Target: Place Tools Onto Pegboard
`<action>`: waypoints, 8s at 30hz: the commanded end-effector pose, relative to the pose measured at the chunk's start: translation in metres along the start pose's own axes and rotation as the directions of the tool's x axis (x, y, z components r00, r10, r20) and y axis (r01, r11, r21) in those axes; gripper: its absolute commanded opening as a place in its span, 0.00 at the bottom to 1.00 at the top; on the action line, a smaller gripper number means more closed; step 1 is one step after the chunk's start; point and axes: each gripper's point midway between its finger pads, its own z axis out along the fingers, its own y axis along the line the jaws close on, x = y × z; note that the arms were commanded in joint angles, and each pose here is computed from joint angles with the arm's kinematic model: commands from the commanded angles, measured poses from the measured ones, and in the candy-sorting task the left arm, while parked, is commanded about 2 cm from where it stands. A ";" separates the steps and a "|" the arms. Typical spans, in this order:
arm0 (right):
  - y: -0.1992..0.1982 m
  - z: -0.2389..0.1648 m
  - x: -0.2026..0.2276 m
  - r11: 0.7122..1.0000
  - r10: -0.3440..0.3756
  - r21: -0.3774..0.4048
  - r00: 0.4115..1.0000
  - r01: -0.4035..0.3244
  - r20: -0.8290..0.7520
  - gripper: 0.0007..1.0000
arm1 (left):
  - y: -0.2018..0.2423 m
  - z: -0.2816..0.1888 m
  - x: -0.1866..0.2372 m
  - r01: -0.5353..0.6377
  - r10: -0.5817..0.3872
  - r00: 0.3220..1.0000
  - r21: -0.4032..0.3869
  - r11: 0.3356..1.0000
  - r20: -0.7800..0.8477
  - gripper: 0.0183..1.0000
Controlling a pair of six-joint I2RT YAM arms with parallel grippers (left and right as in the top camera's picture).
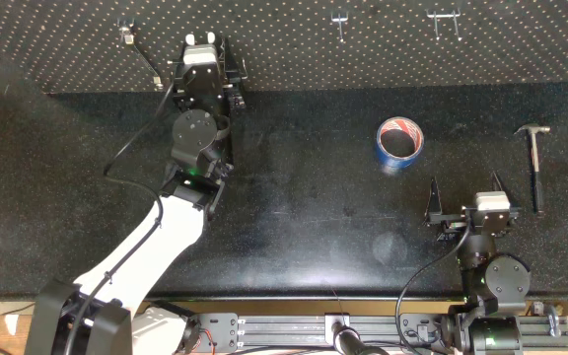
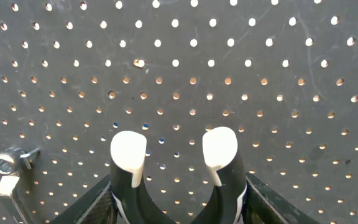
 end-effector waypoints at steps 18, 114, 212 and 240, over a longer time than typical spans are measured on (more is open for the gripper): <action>0.003 0.000 0.001 1.000 -0.013 -0.016 1.000 0.013 0.003 0.98 | -0.024 0.016 0.016 0.024 -0.023 1.000 0.097 0.995 -0.016 0.01; 0.003 0.000 0.001 1.000 -0.013 -0.016 1.000 0.013 0.003 0.98 | 0.083 -0.136 0.081 0.006 0.011 0.987 0.111 0.994 -0.159 1.00; 0.065 0.074 -0.025 0.926 0.185 -0.101 0.671 -0.364 -0.719 0.98 | 0.102 -0.185 0.109 -0.025 0.037 0.991 0.093 0.995 -0.126 1.00; 0.111 0.127 0.075 0.972 0.005 -0.089 0.396 -0.219 -0.918 0.97 | 0.102 -0.185 0.109 -0.025 0.037 0.991 0.093 0.995 -0.126 1.00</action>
